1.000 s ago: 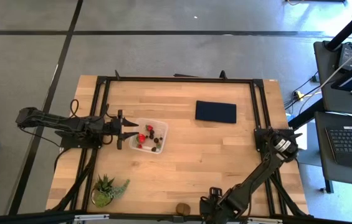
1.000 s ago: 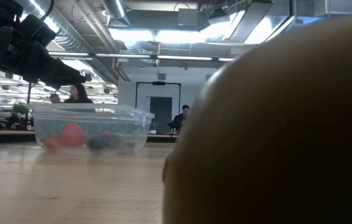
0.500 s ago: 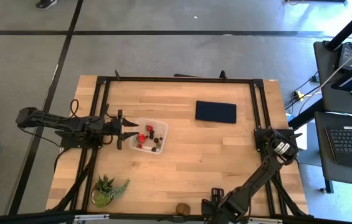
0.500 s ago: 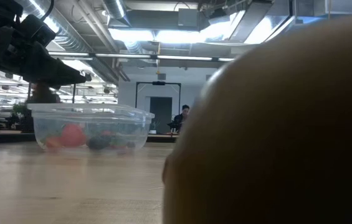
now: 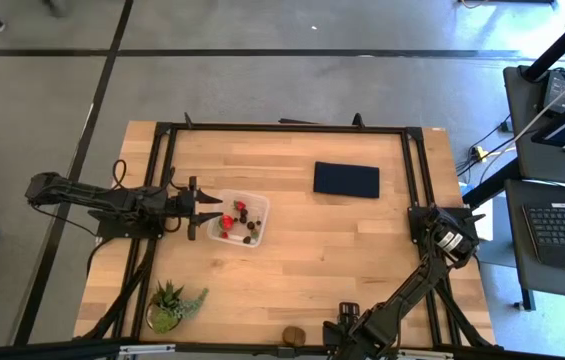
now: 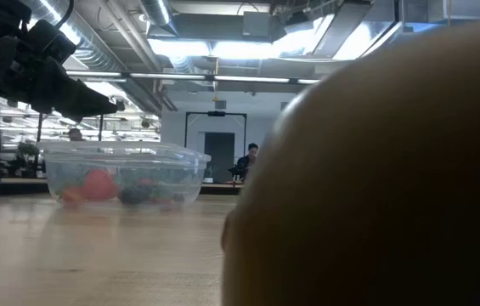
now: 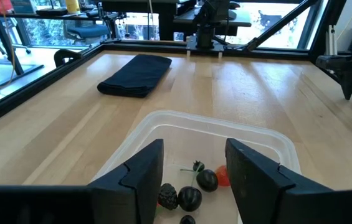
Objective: Pick and placing Produce into tupperware
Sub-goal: Put the strawberry into the transparent bin
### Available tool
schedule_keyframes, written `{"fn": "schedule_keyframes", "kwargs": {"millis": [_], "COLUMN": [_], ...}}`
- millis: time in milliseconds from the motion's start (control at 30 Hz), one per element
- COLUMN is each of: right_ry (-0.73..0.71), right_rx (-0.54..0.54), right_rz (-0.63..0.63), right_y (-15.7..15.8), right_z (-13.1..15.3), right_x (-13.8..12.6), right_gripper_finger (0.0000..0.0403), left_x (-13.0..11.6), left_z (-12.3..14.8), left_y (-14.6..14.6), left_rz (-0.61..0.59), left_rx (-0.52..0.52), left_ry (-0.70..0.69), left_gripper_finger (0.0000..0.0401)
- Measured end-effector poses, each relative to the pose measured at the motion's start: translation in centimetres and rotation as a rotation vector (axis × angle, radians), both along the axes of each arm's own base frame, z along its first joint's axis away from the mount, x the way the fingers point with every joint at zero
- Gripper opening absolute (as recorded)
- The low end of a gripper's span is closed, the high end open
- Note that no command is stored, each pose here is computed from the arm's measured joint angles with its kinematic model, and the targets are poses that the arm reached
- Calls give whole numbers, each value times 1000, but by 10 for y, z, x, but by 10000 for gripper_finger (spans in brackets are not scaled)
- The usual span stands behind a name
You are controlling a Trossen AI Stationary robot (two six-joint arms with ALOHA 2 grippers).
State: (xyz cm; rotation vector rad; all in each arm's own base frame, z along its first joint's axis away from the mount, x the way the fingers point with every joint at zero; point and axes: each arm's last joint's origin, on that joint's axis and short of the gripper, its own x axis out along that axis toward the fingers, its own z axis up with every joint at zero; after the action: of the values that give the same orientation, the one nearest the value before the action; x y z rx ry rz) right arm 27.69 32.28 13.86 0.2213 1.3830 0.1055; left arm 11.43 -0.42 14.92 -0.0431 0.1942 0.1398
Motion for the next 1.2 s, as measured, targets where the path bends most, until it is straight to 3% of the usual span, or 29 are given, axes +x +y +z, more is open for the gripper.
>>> {"fn": "schedule_keyframes", "kwargs": {"millis": [500, 1033, 1200], "right_ry": [-6, -6, 2], "right_rx": [-4, -25, -18], "right_rz": [-7, -19, -49], "right_y": [0, -3, -6], "right_z": [-1, -3, -3], "right_x": [0, 1, 4], "right_gripper_finger": [266, 147, 129], "left_x": [0, 0, 0], "left_z": [0, 0, 0], "left_y": [0, 0, 0], "left_rz": [0, 0, 0], "left_rx": [-1, -1, -1], "left_ry": [0, 0, 0], "left_gripper_finger": [170, 169, 170]}}
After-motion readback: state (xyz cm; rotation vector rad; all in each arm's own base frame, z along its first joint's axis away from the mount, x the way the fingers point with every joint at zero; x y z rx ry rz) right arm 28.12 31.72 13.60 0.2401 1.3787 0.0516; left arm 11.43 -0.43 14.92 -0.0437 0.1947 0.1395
